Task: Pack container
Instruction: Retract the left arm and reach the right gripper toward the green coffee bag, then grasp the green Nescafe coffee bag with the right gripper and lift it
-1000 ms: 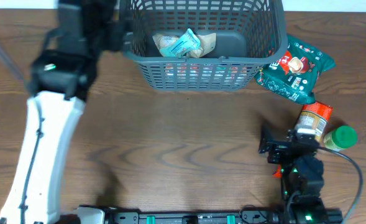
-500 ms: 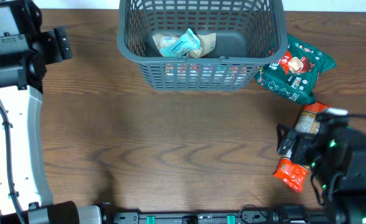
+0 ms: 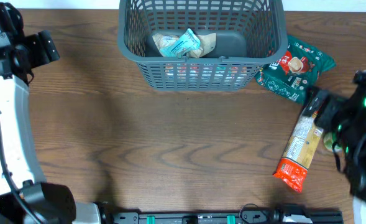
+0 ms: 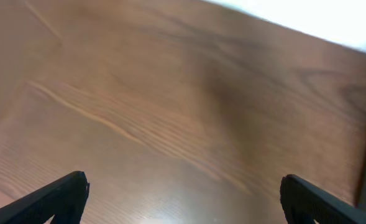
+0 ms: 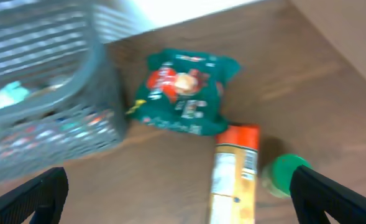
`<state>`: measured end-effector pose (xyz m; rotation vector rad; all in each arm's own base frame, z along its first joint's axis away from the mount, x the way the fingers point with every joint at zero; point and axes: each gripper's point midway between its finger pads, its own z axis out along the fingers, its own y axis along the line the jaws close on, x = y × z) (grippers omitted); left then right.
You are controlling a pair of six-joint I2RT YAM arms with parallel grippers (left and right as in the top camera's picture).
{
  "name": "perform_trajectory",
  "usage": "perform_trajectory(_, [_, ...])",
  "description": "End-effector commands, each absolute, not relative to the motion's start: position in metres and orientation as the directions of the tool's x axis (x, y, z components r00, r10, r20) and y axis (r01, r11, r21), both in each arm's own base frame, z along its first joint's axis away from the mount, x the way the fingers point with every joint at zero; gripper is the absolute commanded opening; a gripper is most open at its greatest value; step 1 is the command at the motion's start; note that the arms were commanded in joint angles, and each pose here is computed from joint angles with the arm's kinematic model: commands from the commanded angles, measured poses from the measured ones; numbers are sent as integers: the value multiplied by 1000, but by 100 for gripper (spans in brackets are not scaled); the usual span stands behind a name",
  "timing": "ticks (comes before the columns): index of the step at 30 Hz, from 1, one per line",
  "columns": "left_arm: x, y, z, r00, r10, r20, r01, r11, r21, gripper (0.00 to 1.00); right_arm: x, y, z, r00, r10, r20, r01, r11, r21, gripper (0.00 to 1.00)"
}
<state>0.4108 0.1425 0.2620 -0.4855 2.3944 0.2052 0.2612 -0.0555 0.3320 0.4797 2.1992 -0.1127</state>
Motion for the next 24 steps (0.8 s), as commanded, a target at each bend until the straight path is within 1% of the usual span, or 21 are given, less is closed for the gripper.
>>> perform_trajectory(1, [414,137,235,-740,-336,-583,-391,920,-32,99,285,-92,301,-596,400,-696,507,860,59,99])
perform_trajectory(6, [409,136,209,-789,-351,-504,-394,919,-23,99,333,-125,251,-645,515,-565,535,832,147,99])
perform_trajectory(10, [405,135,205,-801,-355,-482,-395,919,-21,99,362,-147,218,-662,545,-514,536,824,183,99])
perform_trajectory(11, [405,134,204,-802,-355,-481,-395,919,-21,99,368,-150,211,-669,545,-506,528,827,193,98])
perform_trajectory(14, [403,134,203,-806,-357,-472,-395,919,-20,99,388,-156,189,-695,533,-482,487,843,231,99])
perform_trajectory(17, [401,133,202,-811,-358,-462,-394,919,-19,98,409,-144,170,-741,482,-467,379,875,301,99])
perform_trajectory(19, [399,132,201,-816,-358,-454,-394,919,-18,99,422,-136,159,-756,465,-460,322,877,356,99])
perform_trajectory(24, [398,129,200,-822,-354,-447,-388,921,-17,99,441,-146,130,-746,492,-449,346,862,370,99])
